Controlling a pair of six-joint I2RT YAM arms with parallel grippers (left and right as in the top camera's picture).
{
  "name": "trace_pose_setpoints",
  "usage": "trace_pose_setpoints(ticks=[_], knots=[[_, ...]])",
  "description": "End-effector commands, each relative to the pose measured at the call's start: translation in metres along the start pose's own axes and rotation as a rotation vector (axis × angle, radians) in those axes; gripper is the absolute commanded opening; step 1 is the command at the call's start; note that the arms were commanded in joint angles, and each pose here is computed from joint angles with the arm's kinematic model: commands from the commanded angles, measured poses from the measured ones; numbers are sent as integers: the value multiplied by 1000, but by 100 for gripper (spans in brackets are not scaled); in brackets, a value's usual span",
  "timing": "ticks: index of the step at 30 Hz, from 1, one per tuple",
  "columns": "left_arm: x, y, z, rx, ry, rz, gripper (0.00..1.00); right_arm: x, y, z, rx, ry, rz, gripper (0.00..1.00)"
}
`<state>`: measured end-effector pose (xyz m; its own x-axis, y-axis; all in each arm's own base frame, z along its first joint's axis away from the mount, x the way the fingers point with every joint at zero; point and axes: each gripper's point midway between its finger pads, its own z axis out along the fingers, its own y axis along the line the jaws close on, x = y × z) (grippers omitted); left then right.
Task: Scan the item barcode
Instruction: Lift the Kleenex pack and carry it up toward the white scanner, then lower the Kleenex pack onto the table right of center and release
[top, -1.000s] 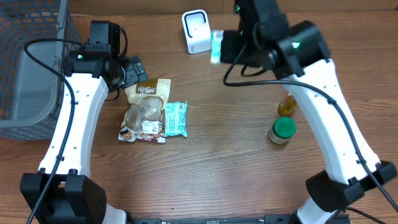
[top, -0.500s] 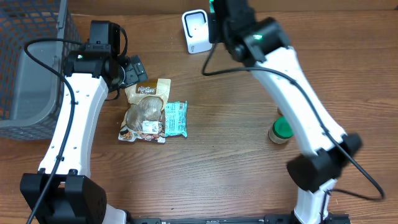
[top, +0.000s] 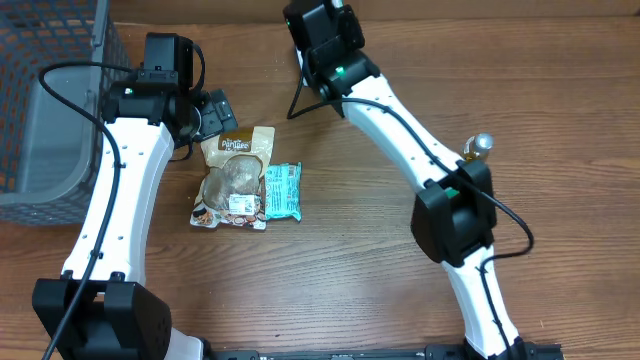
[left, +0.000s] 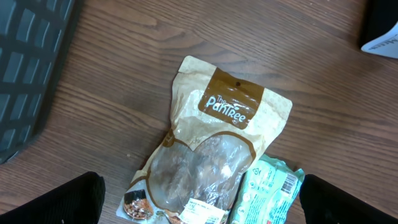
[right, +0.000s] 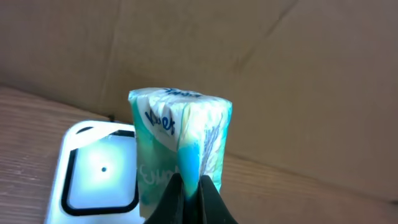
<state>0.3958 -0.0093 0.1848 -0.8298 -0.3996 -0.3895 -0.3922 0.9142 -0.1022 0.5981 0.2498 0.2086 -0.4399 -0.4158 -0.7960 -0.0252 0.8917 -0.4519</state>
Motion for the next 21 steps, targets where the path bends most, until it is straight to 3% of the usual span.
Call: trace_pose_setpoints(ticks=[1,16,21], knots=[[-4,-1,-5,3,-19,3,100,9,10,15,38,-4,-129,4],[-4,-1,-5,3,-19,3,100,57,47,55,14,36,-237,4],[-4,-1,-5,3,-19,3,100,51,48,53,4,17,-225,4]])
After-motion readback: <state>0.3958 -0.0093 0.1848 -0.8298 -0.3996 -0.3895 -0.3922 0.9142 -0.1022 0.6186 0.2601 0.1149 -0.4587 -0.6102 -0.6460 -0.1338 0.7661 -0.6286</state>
